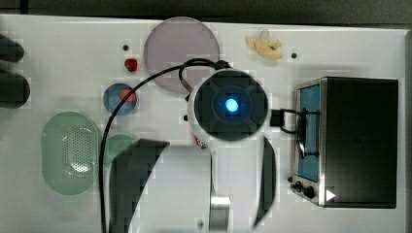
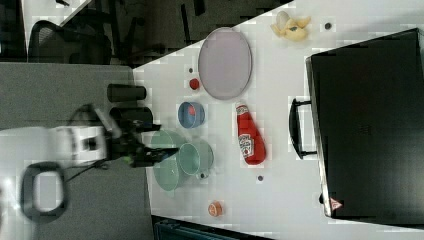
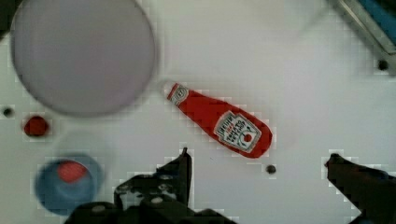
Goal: Pick Ketchup from the table and place it in strainer.
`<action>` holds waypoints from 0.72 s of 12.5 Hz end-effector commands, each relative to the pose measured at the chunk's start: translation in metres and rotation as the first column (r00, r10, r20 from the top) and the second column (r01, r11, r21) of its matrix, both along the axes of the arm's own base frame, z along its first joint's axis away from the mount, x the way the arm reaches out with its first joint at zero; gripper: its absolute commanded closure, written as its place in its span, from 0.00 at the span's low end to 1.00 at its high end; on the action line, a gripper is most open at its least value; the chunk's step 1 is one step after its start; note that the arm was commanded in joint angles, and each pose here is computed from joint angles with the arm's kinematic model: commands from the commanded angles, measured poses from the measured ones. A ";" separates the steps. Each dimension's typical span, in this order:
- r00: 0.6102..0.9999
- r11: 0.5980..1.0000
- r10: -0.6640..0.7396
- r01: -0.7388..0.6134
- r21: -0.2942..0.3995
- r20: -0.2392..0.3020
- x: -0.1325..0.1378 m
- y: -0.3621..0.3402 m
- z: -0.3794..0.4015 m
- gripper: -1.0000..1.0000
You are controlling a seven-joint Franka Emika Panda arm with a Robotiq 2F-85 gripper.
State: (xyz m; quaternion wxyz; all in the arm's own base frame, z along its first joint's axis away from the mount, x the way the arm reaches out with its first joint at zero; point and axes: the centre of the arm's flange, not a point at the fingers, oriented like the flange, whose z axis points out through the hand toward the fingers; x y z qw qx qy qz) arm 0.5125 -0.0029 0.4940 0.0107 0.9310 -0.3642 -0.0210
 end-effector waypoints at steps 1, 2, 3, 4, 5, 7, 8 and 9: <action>0.956 0.957 0.290 -0.288 0.044 -0.052 -0.004 0.003 -0.061 0.00; 0.919 0.920 0.391 -0.388 0.053 -0.048 -0.007 0.003 -0.076 0.00; 0.870 0.871 0.490 -0.487 0.062 -0.048 -0.011 0.002 -0.092 0.00; 0.814 0.815 0.579 -0.575 0.074 -0.047 -0.016 0.002 -0.108 0.00; 0.757 0.757 0.652 -0.648 0.083 -0.041 -0.021 0.002 -0.124 0.00; 0.649 0.648 0.761 -0.758 0.079 -0.012 -0.028 0.003 -0.152 0.00; 0.624 0.623 0.781 -0.780 0.063 0.006 -0.030 0.002 -0.165 0.00; 0.623 0.622 0.782 -0.781 0.052 0.017 -0.032 0.002 -0.179 0.00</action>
